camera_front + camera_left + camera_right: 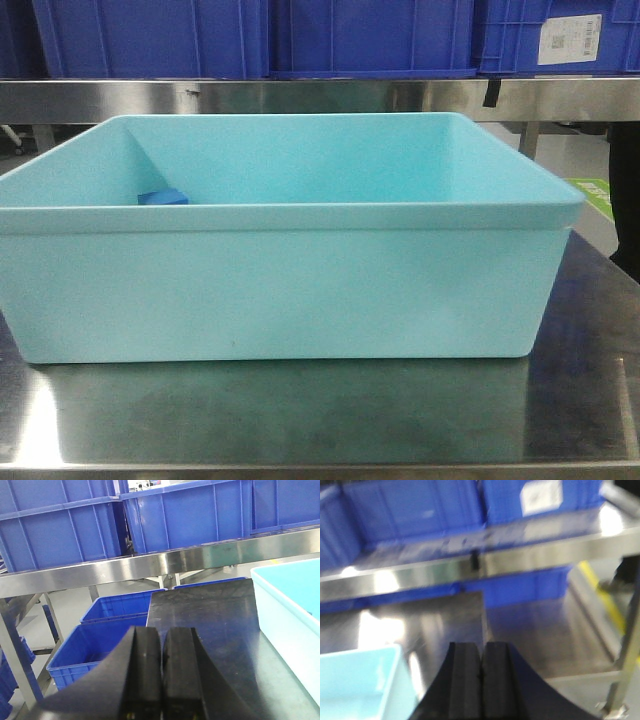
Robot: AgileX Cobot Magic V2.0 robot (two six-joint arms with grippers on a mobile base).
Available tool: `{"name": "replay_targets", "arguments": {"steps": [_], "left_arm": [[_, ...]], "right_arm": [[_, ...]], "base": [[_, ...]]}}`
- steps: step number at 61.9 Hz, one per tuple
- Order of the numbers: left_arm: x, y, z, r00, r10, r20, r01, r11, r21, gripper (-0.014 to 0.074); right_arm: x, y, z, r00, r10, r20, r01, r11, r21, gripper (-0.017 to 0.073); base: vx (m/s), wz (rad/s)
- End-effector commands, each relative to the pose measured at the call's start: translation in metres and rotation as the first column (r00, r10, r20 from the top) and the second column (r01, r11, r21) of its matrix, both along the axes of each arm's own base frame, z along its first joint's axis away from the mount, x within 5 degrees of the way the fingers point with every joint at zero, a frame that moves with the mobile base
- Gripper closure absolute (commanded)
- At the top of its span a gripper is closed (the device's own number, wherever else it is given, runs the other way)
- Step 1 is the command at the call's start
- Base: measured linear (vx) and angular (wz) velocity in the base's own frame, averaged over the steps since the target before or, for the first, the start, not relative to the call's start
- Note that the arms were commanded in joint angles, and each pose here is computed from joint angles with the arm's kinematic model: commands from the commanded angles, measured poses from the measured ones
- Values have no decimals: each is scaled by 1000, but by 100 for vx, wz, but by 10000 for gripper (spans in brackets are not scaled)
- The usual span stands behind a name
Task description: Pick red cube and place on left shelf
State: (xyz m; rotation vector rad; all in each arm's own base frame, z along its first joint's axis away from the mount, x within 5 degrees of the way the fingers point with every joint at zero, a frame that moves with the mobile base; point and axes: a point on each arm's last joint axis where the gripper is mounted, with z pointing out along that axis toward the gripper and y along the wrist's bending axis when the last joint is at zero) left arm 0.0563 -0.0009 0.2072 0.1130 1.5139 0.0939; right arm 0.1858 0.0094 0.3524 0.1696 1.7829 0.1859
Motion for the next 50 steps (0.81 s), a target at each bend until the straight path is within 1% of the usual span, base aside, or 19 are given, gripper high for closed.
{"name": "replay_targets", "arguments": {"steps": [1, 7, 10, 13, 20, 29, 34, 42, 46, 50], "left_arm": [[1, 0, 1, 998, -4, 64, 5, 1000, -5, 488], [1, 0, 1, 998, -4, 64, 5, 1000, -5, 488], [1, 0, 1, 998, -4, 64, 5, 1000, -5, 488], [1, 0, 1, 998, -4, 64, 5, 1000, -5, 488], [1, 0, 1, 998, -4, 64, 5, 1000, -5, 488], [1, 0, 1, 998, -4, 64, 5, 1000, -5, 488], [1, 0, 1, 998, -4, 64, 5, 1000, -5, 488], [1, 0, 1, 998, -4, 64, 5, 1000, -5, 488], [1, 0, 1, 998, -4, 64, 5, 1000, -5, 488], [1, 0, 1, 998, -4, 64, 5, 1000, -5, 488]], "right_arm": [[15, 15, 25, 993, 73, 87, -75, 997, 19, 384], [34, 38, 32, 984, 163, 71, -165, 986, 14, 256], [44, 51, 32, 978, 204, 49, -205, 979, 12, 209], [55, 62, 29, 972, 236, 19, -236, 972, 11, 184], [77, 93, 22, 949, 307, -65, -308, 951, -5, 174], [101, 132, 5, 910, 371, -186, -380, 925, -16, 174], [113, 153, -5, 885, 397, -243, -414, 910, -22, 174], [123, 180, -21, 847, 422, -324, -456, 889, -33, 172], [126, 194, -28, 827, 433, -359, -477, 878, -37, 148], [128, 206, -34, 809, 443, -387, -495, 868, -41, 99]], "base": [[0, 0], [0, 0], [0, 0], [0, 0], [0, 0], [0, 0], [0, 0], [0, 0], [0, 0], [0, 0]]}}
